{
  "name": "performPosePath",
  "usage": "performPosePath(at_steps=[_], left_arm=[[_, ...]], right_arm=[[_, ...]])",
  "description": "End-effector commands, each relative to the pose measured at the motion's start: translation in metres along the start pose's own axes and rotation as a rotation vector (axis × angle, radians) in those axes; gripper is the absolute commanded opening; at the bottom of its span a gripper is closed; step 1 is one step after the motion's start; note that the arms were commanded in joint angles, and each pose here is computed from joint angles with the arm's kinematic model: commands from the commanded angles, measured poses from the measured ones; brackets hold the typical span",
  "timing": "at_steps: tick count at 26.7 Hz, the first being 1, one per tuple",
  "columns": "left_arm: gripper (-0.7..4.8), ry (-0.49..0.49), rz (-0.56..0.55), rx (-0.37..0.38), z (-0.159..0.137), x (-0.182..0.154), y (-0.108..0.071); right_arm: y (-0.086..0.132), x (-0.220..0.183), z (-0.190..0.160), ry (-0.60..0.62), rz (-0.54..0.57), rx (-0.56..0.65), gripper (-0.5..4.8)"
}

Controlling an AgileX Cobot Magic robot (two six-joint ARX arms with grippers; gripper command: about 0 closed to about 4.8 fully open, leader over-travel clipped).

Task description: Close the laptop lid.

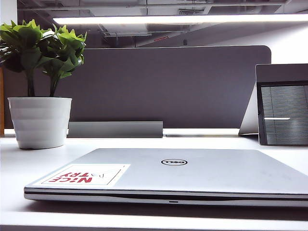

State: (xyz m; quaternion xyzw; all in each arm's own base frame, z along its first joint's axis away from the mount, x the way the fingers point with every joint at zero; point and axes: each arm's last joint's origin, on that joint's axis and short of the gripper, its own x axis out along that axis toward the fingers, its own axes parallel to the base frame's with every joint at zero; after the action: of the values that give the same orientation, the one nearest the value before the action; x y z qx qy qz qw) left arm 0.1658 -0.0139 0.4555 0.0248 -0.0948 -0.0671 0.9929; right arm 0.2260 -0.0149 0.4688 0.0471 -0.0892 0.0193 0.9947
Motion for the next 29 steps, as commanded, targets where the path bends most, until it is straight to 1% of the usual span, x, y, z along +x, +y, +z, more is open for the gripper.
performPosePath(at_steps=[1, 6, 12, 13, 15, 17, 19, 23, 25, 27, 29], left_arm=[[-0.05, -0.032, 0.002, -0.003, 0.006, -0.007, 0.000], [-0.05, -0.029, 0.001, -0.004, 0.005, -0.006, 0.000], [-0.05, 0.008, 0.000, -0.006, 0.002, -0.006, 0.000], [-0.05, 0.018, -0.001, -0.001, 0.001, -0.006, 0.000], [-0.05, 0.032, 0.000, 0.036, 0.000, -0.006, 0.000], [-0.05, 0.044, 0.000, 0.042, -0.002, -0.006, 0.000], [-0.05, 0.113, -0.004, 0.039, -0.008, -0.008, -0.001], [-0.05, 0.342, 0.008, 0.020, -0.031, -0.014, 0.002], [-0.05, 0.425, 0.001, 0.014, -0.046, -0.017, 0.001], [-0.05, 0.463, 0.000, 0.014, -0.064, -0.021, 0.000], [-0.05, 0.472, 0.011, 0.011, -0.088, -0.027, 0.000]], right_arm=[[0.001, -0.001, 0.006, -0.047, 0.005, -0.004, -0.01], [0.000, -0.001, 0.001, -0.002, 0.000, 0.000, -0.01], [0.000, -0.001, -0.003, 0.043, -0.002, 0.005, -0.01], [0.000, -0.001, -0.004, 0.050, -0.003, 0.006, -0.01], [0.000, 0.000, -0.004, 0.052, -0.004, 0.006, -0.01], [0.000, 0.000, -0.005, 0.053, -0.004, 0.006, -0.01], [0.000, 0.000, -0.005, 0.053, -0.003, 0.006, -0.01], [0.000, 0.000, -0.005, 0.053, -0.003, 0.006, -0.01], [0.000, 0.000, -0.005, 0.053, -0.003, 0.006, -0.01], [0.000, 0.000, -0.005, 0.053, -0.005, 0.006, -0.01], [0.000, 0.000, -0.005, 0.053, -0.006, 0.006, -0.01]])
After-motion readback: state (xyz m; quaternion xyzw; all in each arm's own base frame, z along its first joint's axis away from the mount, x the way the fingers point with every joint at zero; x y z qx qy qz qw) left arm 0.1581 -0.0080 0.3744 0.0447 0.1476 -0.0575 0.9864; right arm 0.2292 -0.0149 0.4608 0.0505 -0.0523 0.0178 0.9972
